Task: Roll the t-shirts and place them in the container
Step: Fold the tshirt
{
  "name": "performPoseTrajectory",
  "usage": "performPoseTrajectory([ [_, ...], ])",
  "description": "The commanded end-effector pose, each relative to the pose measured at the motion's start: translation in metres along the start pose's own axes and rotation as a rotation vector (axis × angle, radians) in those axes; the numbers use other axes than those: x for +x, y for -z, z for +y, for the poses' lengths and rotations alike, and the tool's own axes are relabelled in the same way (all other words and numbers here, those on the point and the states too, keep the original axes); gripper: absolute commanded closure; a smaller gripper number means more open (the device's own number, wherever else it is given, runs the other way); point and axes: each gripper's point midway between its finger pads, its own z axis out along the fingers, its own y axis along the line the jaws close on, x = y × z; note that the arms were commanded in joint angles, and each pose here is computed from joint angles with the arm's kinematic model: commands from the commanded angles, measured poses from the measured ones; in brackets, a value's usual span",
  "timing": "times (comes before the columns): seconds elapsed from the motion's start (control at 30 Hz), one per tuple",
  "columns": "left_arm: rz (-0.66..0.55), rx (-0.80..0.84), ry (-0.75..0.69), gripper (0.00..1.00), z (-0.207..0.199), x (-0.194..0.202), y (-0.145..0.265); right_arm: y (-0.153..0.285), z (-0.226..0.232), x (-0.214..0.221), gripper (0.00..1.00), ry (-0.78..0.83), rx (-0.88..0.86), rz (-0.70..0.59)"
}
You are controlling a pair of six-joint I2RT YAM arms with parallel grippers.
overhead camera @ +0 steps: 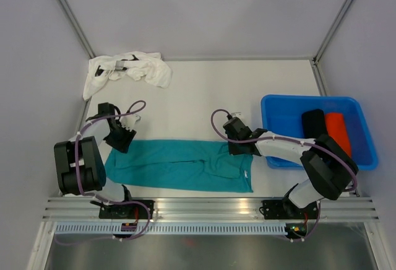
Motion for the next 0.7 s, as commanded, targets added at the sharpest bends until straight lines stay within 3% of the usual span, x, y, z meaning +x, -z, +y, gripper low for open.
performPoseTrajectory([
  [0.0,-0.012,-0.117,0.090,0.48,0.029,-0.007,-0.015,-0.021,-0.024,-0.007,1.00,-0.010,0.089,-0.019],
  [0.17,-0.057,-0.170,0.208,0.48,0.056,-0.013,-0.016,-0.047,-0.043,-0.004,1.00,0.007,0.181,0.023],
  [0.3,-0.093,-0.152,0.234,0.48,0.061,-0.016,-0.018,-0.059,-0.049,-0.028,1.00,0.014,0.198,0.000],
  [0.5,-0.206,-0.046,0.238,0.45,0.042,-0.040,0.000,-0.068,-0.009,-0.099,1.00,0.102,0.092,-0.073],
  [0.67,-0.260,-0.041,0.251,0.44,0.042,-0.053,0.034,-0.035,0.013,-0.165,0.99,0.099,0.062,-0.188],
])
